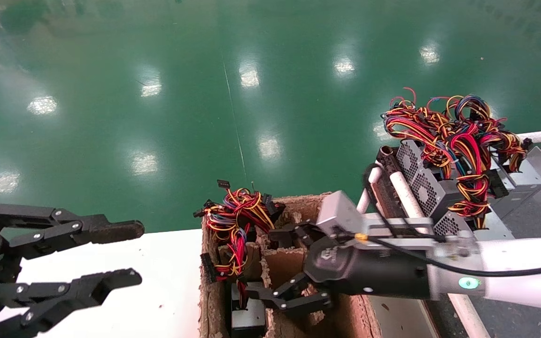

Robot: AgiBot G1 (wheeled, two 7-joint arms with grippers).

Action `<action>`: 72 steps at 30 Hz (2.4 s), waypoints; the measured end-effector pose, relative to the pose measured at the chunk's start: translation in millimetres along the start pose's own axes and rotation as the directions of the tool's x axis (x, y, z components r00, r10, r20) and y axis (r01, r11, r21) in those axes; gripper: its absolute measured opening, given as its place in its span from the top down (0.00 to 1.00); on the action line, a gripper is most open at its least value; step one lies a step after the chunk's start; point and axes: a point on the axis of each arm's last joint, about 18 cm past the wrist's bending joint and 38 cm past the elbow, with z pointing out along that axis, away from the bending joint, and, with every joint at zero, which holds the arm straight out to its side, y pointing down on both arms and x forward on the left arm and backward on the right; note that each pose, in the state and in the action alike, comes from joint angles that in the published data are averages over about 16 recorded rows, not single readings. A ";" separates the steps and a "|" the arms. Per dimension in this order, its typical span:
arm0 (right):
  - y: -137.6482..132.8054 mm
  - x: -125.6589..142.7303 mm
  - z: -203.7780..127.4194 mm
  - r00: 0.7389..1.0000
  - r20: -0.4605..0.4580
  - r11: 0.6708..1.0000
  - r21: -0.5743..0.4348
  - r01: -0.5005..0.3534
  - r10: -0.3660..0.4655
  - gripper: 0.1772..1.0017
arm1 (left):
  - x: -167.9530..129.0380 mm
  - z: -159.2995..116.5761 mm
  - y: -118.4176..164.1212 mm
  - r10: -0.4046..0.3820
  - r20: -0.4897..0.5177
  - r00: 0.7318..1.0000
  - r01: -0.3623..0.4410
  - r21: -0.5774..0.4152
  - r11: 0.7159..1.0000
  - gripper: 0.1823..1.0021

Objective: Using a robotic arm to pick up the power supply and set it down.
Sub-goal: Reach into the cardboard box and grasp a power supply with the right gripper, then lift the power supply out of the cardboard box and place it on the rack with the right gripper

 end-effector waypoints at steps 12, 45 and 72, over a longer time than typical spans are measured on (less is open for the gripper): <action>10.9 6.7 42.1 0.997 -0.030 0.998 -0.025 -0.065 0.065 0.08 | 0.0 0.0 0.0 0.000 0.000 1.000 0.000 0.000 1.000 0.46; 20.6 9.6 68.4 0.991 -0.097 0.995 -0.031 -0.099 0.095 0.85 | 0.0 0.0 0.0 0.000 0.000 1.000 0.000 0.000 1.000 0.00; -80.9 5.9 -48.0 0.994 -0.098 0.938 0.346 -0.020 0.058 0.94 | 0.0 0.0 0.0 0.000 0.000 1.000 0.000 0.000 1.000 0.00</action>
